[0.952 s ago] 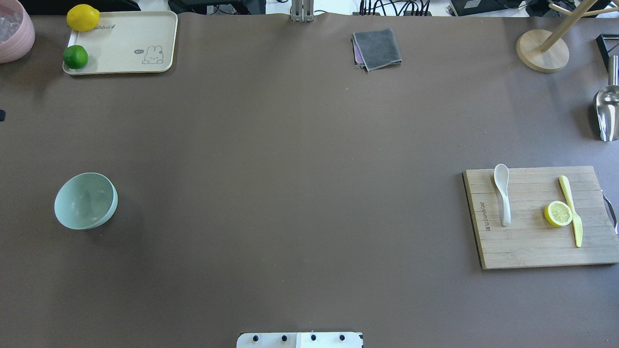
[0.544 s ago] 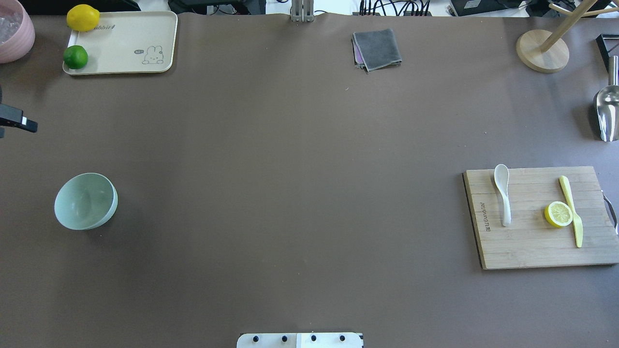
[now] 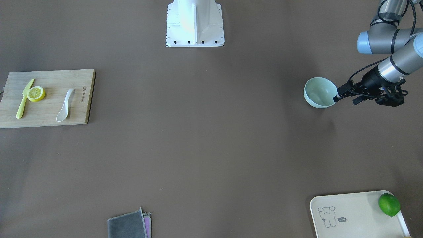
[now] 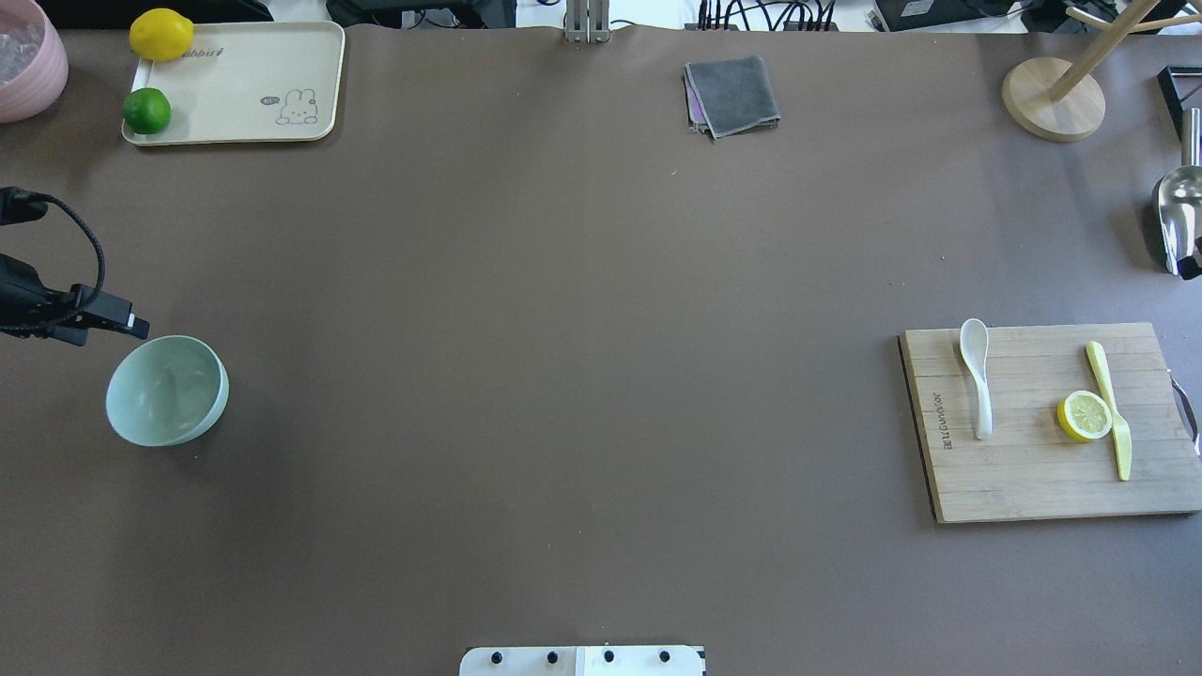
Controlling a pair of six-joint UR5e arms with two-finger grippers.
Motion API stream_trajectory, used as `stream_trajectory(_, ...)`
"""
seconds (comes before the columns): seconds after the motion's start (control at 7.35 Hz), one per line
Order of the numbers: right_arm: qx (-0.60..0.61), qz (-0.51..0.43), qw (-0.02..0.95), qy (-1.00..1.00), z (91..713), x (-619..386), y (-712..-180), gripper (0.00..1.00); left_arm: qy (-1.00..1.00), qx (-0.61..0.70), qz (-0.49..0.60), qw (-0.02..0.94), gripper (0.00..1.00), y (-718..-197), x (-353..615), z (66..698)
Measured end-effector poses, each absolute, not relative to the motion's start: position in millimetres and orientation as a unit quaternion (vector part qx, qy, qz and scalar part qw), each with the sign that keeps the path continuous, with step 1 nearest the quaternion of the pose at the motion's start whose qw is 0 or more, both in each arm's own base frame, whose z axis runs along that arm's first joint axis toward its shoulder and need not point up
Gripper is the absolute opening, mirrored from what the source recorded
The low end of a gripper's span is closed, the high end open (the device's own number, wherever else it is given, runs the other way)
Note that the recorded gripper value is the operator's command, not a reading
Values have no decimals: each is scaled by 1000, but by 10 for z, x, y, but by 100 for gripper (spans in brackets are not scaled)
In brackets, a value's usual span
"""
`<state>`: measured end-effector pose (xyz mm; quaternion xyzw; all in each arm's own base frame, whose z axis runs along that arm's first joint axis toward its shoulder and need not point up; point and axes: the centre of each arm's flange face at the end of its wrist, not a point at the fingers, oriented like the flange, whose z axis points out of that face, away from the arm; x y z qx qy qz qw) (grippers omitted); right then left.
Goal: Place spoon in bowl
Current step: 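Move the left gripper toward the pale green bowl's rim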
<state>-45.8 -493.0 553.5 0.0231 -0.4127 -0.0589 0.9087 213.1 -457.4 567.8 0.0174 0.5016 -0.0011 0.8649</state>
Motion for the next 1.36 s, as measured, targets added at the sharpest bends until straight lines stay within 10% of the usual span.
stream_trajectory(0.14,17,-46,907,-418,5445,-526,-4920,100,500,9,8,866,91,-4466,2201,5763)
stream_trajectory(0.54,9,-28,905,-425,5278,-646,-4891,100,503,1,27,864,1,-4281,2312,6001)
stream_trajectory(1.36,6,-27,905,-425,5285,-654,-4869,100,579,-45,15,814,0,-4188,2156,5573)
